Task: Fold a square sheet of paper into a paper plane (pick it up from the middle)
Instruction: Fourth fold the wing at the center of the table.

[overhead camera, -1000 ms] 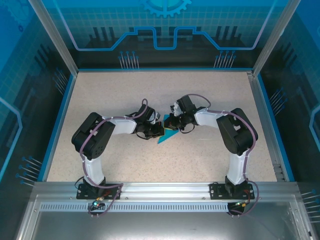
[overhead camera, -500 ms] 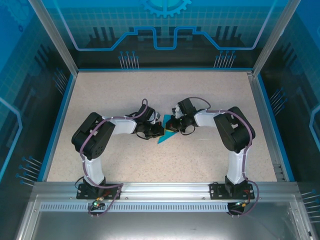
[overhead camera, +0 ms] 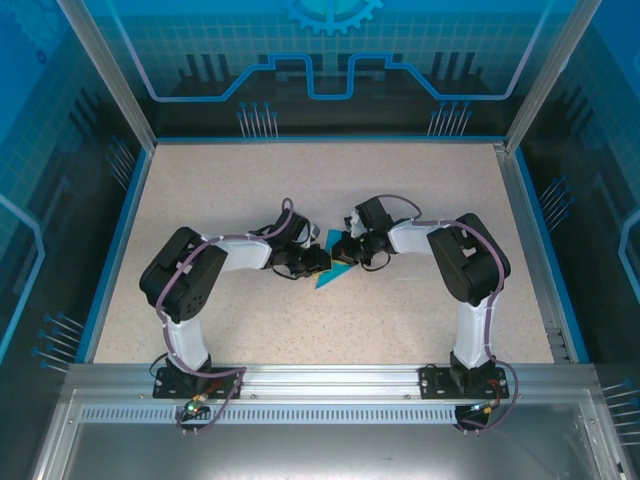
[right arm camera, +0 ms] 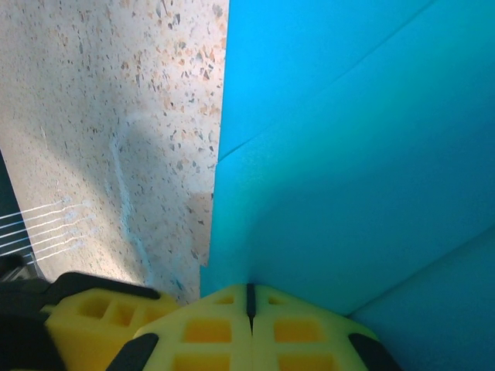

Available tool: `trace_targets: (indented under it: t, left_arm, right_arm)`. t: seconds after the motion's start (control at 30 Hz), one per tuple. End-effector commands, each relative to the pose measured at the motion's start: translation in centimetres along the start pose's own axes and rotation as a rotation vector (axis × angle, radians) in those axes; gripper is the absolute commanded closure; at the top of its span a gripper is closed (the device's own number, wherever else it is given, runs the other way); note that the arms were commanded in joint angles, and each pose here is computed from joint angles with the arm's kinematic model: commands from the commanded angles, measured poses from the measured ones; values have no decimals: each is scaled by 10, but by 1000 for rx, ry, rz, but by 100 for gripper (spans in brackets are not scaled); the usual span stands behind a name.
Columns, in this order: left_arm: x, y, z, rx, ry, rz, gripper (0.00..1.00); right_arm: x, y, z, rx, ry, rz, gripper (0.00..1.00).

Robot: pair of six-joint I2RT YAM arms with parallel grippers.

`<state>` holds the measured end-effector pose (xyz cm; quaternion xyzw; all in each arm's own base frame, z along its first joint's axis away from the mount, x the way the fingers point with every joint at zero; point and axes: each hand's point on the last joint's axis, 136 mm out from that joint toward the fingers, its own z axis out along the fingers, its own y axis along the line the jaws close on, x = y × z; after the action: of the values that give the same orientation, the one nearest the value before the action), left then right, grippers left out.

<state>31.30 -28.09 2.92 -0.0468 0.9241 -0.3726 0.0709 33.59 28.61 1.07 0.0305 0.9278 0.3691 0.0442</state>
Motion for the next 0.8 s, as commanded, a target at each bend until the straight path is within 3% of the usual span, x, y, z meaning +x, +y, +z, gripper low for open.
trace_targets:
  t: [0.0, 0.27, 0.77]
  left_arm:
    - [6, -29, -13, 101, -3, 20, 78]
    - [6, -28, -21, 86, -33, 45, 85]
    - [19, 5, 5, -26, 67, -24, 95]
  right_arm:
    - [21, -48, 9, 165, 61, 73, 95]
    - [23, -53, 11, 185, 72, 87, 96]
    - [25, -58, 13, 207, 86, 103, 96]
